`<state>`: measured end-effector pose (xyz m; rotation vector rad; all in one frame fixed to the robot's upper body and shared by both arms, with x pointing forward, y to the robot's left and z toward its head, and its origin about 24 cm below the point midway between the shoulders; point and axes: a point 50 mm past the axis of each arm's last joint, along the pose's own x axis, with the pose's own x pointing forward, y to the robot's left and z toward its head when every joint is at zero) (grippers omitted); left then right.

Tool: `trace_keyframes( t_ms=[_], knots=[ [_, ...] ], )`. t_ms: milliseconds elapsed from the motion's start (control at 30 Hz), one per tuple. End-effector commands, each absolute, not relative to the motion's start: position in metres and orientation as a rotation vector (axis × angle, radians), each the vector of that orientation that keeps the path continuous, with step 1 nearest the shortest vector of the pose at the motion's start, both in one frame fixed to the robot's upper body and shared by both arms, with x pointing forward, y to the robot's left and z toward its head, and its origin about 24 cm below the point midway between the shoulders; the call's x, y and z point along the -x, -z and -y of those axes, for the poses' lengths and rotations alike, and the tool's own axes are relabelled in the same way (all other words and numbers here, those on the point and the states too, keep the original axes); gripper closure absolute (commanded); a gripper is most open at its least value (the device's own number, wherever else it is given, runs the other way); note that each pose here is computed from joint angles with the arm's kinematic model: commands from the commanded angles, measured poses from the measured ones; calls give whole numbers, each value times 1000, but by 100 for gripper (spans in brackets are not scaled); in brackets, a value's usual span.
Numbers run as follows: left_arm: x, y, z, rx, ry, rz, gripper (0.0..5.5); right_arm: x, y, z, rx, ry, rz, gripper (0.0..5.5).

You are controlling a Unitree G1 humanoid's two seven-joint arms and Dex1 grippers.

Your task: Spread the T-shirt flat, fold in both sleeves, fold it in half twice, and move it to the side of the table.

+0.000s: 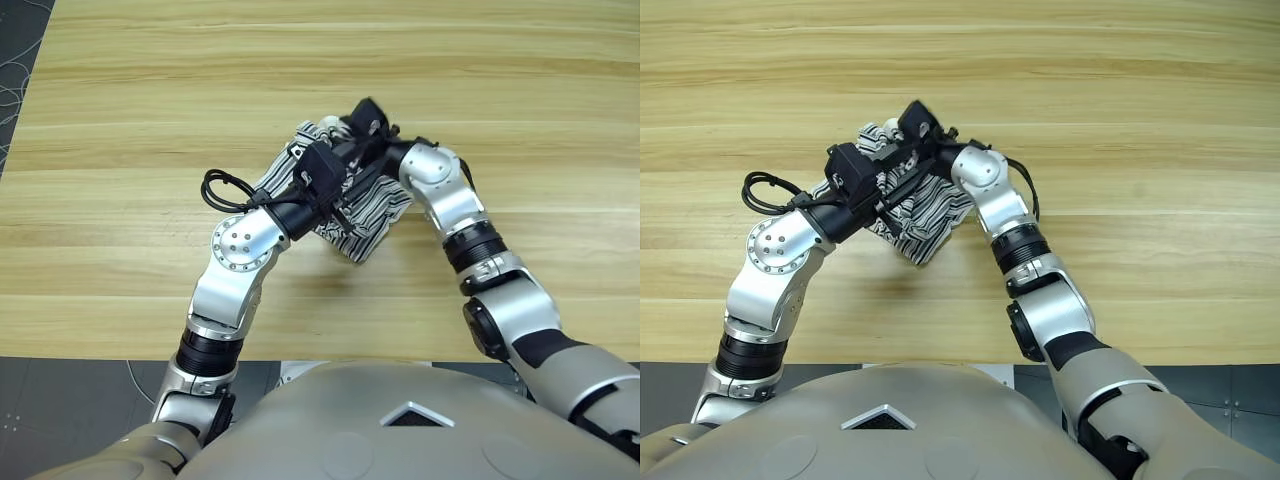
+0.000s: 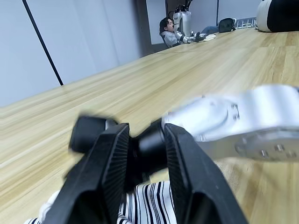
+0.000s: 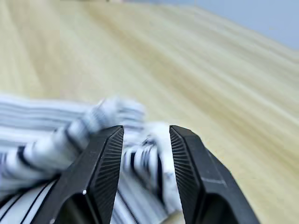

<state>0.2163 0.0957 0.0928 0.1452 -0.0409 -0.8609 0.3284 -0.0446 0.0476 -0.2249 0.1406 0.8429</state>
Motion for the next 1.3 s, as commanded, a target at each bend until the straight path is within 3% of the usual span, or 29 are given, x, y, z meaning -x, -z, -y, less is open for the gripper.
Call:
trace_keyframes(
  t_ms=[33,233,367,500,800,1033,1300],
  knots=[
    [-218,-92,-97,-152,850,50,410,-340,-64,55,165,-818,-134,371],
    [-220,-92,-94,-152,866,50,410,-334,-65,44,84,-898,-171,371],
    [-231,-74,-104,-163,822,-54,410,-352,-90,77,-69,-654,-40,371],
    [-239,-61,-118,-184,785,-127,410,-337,-101,106,-131,-545,107,371],
    [-241,-73,-124,-236,791,-112,410,-275,-29,126,226,-937,-317,371],
    [-246,-81,-129,-263,780,-96,410,-277,-16,124,316,-926,-372,371],
    [-288,-90,-115,-347,835,-105,410,-272,7,132,529,-934,-464,371]
  ],
)
